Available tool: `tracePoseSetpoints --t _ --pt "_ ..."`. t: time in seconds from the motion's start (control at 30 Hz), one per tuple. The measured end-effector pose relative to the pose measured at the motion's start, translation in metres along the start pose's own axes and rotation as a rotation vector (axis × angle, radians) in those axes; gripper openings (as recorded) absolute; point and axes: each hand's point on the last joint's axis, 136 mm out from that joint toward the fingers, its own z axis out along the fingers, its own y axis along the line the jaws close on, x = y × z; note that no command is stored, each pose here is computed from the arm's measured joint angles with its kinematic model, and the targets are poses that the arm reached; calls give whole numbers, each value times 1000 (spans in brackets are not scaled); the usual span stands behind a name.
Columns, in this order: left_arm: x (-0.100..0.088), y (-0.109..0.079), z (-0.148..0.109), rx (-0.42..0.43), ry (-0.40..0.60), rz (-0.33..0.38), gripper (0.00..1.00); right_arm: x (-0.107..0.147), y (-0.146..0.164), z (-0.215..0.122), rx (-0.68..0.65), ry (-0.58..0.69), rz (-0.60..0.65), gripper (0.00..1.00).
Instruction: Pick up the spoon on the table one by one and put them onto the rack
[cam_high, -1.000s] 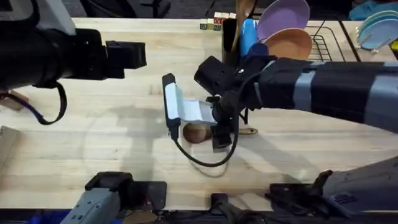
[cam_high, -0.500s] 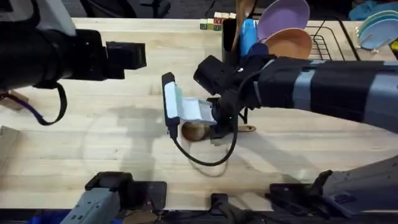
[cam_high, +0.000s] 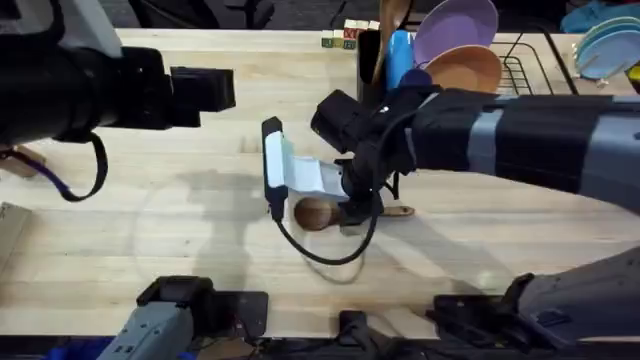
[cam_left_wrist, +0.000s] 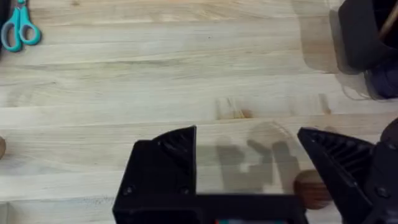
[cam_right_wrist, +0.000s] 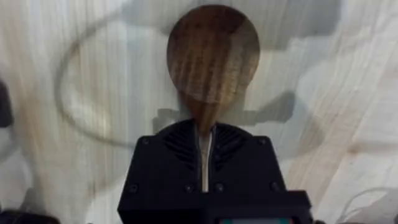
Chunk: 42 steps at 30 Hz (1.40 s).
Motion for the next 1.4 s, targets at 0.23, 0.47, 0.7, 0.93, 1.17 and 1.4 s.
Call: tracePoseSetpoints --t 0.23,0.47,0.7,0.93,1.17,1.4 --pt "0 0 0 0 0 0 994 12 16 -3 -72 68 24 40" --pt "0 0 0 0 0 0 994 19 1 -21 -32 41 84 34" --pt "0 0 0 0 0 0 993 20 -41 -110 223 -136 158 34" --pt "0 0 0 0 0 0 993 16 -67 -160 404 -248 170 32" --pt "0 0 0 0 0 0 993 1 -119 -219 685 -420 179 35" --pt "0 0 0 0 0 0 993 -10 -147 -260 857 -535 170 35"
